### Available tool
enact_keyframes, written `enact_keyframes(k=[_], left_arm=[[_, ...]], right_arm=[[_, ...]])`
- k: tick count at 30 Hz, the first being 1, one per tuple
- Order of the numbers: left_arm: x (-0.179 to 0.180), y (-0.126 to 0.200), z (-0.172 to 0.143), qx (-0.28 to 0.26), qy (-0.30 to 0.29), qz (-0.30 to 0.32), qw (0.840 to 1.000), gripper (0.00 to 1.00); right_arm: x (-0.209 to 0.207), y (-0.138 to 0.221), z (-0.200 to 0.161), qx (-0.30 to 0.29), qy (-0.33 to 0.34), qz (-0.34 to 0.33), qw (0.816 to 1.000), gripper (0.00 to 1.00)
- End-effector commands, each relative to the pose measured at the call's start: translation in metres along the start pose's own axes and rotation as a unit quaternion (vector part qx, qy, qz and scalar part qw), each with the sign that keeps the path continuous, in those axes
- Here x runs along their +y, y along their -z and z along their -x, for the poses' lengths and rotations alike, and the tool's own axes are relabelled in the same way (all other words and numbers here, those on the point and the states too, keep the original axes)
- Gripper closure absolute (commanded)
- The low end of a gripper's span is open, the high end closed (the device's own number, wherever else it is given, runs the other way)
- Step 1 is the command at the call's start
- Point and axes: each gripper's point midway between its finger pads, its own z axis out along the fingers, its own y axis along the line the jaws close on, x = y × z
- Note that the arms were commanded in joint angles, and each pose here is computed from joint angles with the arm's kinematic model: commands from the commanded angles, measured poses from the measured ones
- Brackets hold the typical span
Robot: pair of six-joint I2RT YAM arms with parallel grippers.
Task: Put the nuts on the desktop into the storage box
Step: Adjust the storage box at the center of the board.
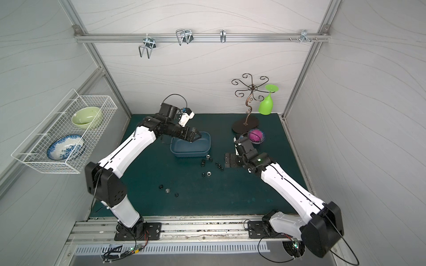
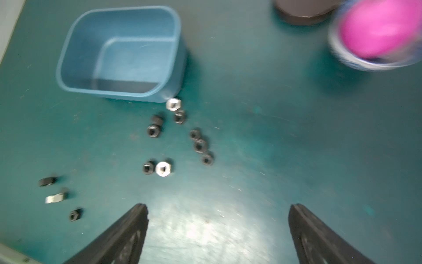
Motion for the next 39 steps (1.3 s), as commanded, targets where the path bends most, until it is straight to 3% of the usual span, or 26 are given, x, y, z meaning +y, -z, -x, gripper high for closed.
enact_keyframes(k=[1, 6, 16, 25, 28, 30, 36, 39], left_arm=[[0.04, 0.003, -0.029, 0.018, -0.008, 0.047, 0.999, 0.01], [0.07, 0.022, -0.071, 0.026, -0.003, 0.096, 0.995, 0.01], [0.127, 0.039, -0.134, 0.05, 0.087, 0.146, 0.984, 0.01], [0.149, 0.044, -0.175, 0.078, 0.072, 0.182, 0.978, 0.01], [0.151, 0.044, -0.18, 0.085, 0.07, 0.189, 0.976, 0.01], [0.15, 0.045, -0.179, 0.082, 0.068, 0.189, 0.976, 0.02], [0.139, 0.04, -0.18, 0.086, 0.072, 0.152, 0.982, 0.02], [0.138, 0.039, -0.18, 0.087, 0.072, 0.149, 0.982, 0.02]], right_arm=[[0.03, -0.013, 0.022, -0.006, 0.011, 0.029, 0.999, 0.01], [0.05, -0.048, 0.042, 0.014, 0.029, 0.02, 0.999, 0.02], [0.061, -0.132, 0.061, 0.064, 0.034, -0.028, 0.997, 0.18], [0.064, -0.186, 0.06, 0.089, 0.093, -0.035, 0.991, 0.31], [0.063, -0.198, 0.059, 0.093, 0.111, -0.034, 0.989, 0.42], [0.062, -0.205, 0.06, 0.095, 0.12, -0.031, 0.988, 0.44], [0.061, -0.217, 0.064, 0.098, 0.144, -0.009, 0.985, 0.61], [0.065, -0.221, 0.064, 0.098, 0.17, 0.012, 0.981, 0.63]])
